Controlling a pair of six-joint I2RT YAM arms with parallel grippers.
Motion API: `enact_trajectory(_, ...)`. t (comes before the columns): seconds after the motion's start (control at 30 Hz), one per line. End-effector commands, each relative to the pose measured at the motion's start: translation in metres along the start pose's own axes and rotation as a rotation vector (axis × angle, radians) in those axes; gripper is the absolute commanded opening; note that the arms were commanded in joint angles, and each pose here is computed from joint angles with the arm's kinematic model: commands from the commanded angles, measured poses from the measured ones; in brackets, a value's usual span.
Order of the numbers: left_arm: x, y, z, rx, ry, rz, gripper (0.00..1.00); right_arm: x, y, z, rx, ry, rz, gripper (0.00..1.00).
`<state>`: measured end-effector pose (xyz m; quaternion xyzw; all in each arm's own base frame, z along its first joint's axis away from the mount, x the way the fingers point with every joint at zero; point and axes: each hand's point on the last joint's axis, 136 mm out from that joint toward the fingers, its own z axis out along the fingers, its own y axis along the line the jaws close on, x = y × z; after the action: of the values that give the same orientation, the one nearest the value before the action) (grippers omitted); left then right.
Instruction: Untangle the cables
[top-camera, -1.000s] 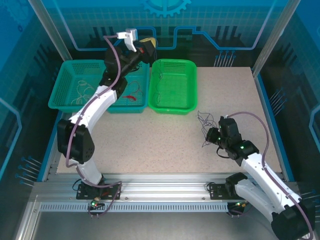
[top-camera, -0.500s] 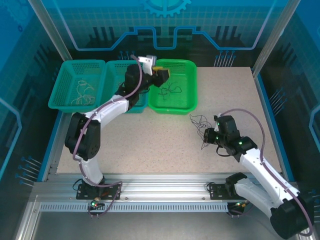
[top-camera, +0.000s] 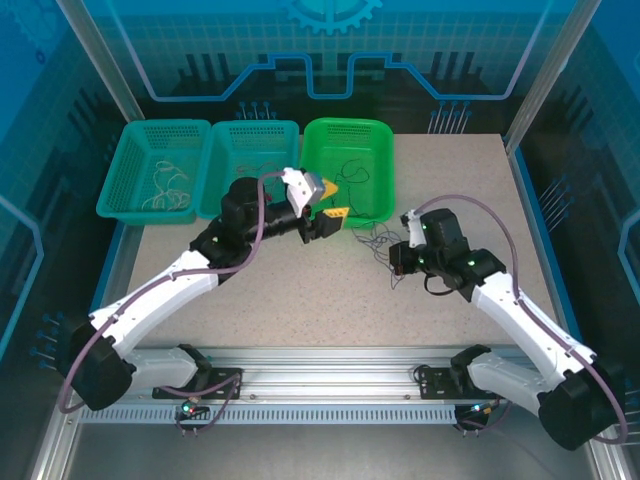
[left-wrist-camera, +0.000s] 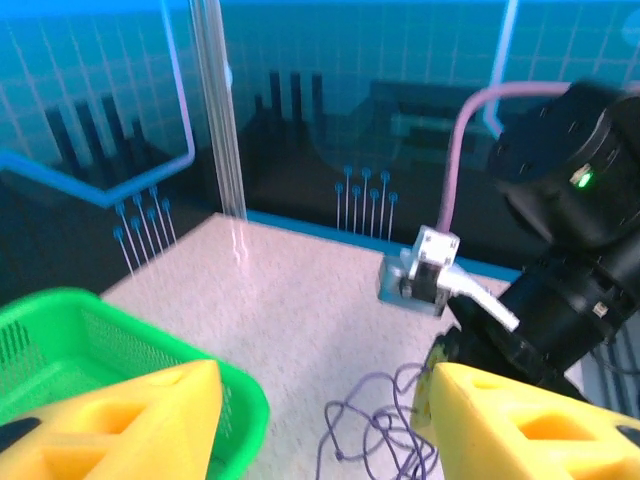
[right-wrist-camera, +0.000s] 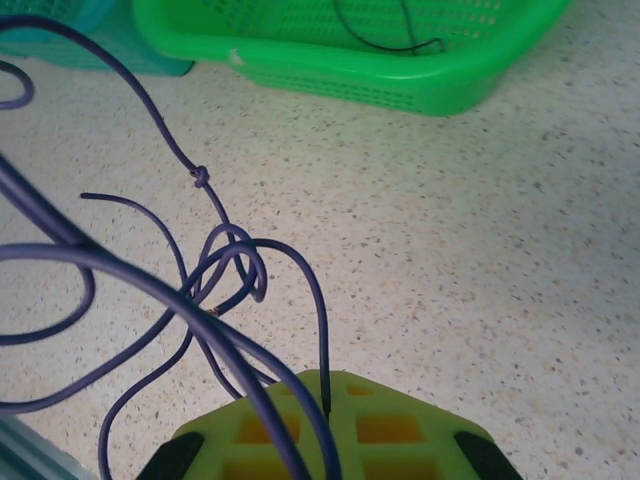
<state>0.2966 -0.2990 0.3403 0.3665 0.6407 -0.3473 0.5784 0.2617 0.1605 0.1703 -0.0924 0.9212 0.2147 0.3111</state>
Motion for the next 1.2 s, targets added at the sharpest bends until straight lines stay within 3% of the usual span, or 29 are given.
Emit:
enact_trajectory(0.0, 0.031, 0.004, 0.003, -0.033, 0.036, -0.316, 0.59, -0.003, 0.011, 0.001, 0.027, 0.019, -0.083, 0.0)
enact_trajectory(0.17, 0.059, 0.004, 0.0, -0.096, -0.046, -0.707, 0.61, -0.013, 0.026, 0.008, -0.001, 0.035, -0.008, 0.0)
enact_trajectory(0.23, 0.092, 0.023, -0.006, -0.254, -0.008, -0.933, 0.55, -0.016, 0.026, 0.01, 0.008, 0.034, 0.059, 0.0)
enact_trajectory(0.3, 0.121, 0.03, -0.014, -0.371, 0.068, -1.065, 0.55, -0.016, 0.021, 0.011, 0.037, 0.033, 0.131, 0.0)
enact_trajectory(0.4, 0.137, 0.031, -0.019, -0.41, 0.09, -1.131, 0.62, -0.014, 0.014, 0.014, 0.063, 0.029, 0.217, 0.0)
enact_trajectory(0.5, 0.136, 0.027, -0.014, -0.351, 0.037, -1.162, 0.68, -0.013, 0.019, 0.019, 0.022, 0.021, 0.266, 0.0)
enact_trajectory(0.63, 0.153, 0.033, -0.003, -0.358, 0.102, -1.282, 0.7, -0.016, 0.028, 0.018, -0.036, 0.0, 0.327, 0.0)
enact_trajectory(0.77, 0.134, 0.039, 0.016, -0.271, 0.032, -1.274, 0.73, -0.021, 0.038, 0.013, -0.077, -0.017, 0.341, 0.0)
enact_trajectory(0.97, 0.127, 0.039, 0.045, -0.161, 0.039, -1.284, 0.77, -0.025, 0.057, 0.007, -0.122, -0.031, 0.321, 0.0)
enact_trajectory(1.0, 0.128, 0.038, 0.048, -0.15, 0.034, -1.282, 0.76, -0.026, 0.058, 0.007, -0.115, -0.035, 0.314, 0.0)
enact_trajectory(1.07, 0.126, 0.039, 0.049, -0.139, 0.02, -1.259, 0.59, -0.026, 0.063, 0.006, -0.108, -0.04, 0.296, 0.0)
enact_trajectory(1.17, 0.126, 0.04, 0.049, -0.138, 0.026, -1.252, 0.18, -0.029, 0.065, 0.006, -0.106, -0.05, 0.296, 0.0)
